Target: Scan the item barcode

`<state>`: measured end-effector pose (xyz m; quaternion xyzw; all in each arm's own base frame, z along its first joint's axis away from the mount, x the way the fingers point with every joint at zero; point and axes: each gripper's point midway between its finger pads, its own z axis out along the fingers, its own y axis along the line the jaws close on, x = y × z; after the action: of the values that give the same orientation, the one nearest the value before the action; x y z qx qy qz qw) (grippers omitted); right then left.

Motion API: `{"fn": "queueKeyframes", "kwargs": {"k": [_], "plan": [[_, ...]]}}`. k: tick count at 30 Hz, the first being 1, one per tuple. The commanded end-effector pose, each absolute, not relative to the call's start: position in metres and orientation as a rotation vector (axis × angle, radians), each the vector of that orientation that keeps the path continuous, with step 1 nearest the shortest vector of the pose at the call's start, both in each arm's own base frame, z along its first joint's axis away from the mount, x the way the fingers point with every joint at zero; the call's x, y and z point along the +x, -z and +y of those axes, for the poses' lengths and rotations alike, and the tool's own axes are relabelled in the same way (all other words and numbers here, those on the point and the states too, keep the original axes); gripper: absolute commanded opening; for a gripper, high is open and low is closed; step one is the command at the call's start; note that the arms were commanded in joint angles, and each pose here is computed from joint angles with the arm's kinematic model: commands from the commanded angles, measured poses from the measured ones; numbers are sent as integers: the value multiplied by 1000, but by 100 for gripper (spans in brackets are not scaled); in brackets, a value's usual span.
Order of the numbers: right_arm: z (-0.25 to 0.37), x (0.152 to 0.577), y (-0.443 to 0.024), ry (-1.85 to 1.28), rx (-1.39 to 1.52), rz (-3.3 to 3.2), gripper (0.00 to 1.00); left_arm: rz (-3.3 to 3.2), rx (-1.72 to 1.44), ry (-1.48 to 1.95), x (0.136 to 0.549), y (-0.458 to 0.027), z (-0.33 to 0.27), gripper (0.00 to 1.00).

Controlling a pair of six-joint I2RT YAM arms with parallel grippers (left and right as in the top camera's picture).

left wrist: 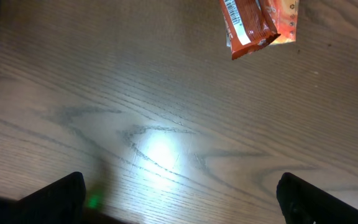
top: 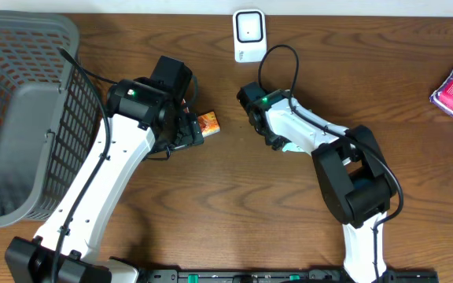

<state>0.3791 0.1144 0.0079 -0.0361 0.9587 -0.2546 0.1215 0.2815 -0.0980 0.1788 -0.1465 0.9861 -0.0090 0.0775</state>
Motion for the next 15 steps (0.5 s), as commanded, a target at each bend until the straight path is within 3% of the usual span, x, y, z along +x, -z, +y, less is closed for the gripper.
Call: {"fn": "queueKeyframes", "kwargs": {"k": [1, 6, 12, 15], "plan": [[135, 370, 8, 462, -95, 2967, 1, 2963, -416, 9, 281, -177, -97, 98], [172, 381, -8, -90, -139, 3092, 1, 2963, -415, 10, 281, -177, -97, 98], [220, 399, -87, -1235, -190, 2900, 1, 2963, -416, 9, 281, -177, -97, 98], [210, 405, -105, -1463, -169, 2785, 1, 2963, -415, 10, 281, -177, -97, 98]]}}
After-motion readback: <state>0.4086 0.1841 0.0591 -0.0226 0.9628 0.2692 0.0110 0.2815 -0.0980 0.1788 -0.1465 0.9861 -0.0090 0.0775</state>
